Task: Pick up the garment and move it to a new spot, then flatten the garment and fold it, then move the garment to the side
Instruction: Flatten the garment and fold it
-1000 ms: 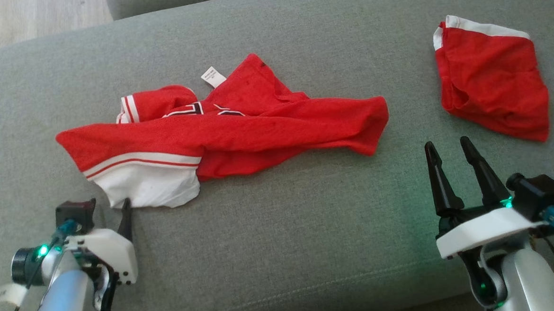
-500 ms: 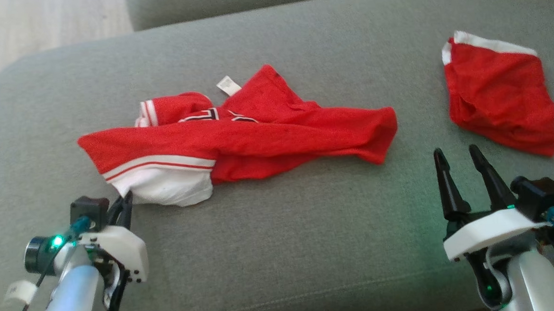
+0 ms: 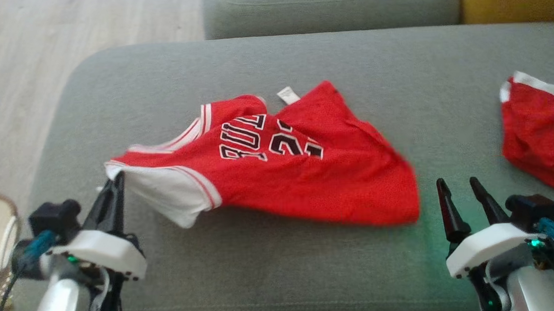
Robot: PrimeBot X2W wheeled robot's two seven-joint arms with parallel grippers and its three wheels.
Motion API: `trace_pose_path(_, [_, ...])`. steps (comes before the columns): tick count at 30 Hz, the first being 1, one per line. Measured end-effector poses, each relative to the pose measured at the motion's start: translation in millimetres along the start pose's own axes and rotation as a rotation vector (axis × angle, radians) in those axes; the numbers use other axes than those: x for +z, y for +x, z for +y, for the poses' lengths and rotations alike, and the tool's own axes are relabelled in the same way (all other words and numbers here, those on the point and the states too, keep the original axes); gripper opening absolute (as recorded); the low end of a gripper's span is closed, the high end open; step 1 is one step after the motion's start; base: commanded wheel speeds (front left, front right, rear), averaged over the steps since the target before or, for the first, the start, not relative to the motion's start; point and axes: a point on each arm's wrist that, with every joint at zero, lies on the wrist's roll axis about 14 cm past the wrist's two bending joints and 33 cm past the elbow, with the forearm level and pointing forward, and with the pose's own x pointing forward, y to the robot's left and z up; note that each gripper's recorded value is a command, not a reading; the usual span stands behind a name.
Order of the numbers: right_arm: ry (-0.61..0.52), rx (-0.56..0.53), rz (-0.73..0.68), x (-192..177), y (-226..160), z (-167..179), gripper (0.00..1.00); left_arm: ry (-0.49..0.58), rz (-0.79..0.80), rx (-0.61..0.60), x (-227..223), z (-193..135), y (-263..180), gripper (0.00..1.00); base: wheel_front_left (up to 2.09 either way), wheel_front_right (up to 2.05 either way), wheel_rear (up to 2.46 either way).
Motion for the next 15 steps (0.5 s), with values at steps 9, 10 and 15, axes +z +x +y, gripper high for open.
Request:
trace_pose_path(9, [-0.001,0.053,0.123,-33,9,19,1.0,0.005,0.018,0.095,7,23,-31,0.0,0.0,0.0,0.0])
trace_pose_path(10, [0.008,0.06,0.138,-37,10,22,1.0,0.004,0.021,0.096,6,22,-31,0.0,0.0,0.0,0.0])
trace_pose_path(15, [0.053,0.099,0.223,-57,7,37,1.0,0.004,0.035,0.094,2,20,-28,0.0,0.0,0.0,0.0])
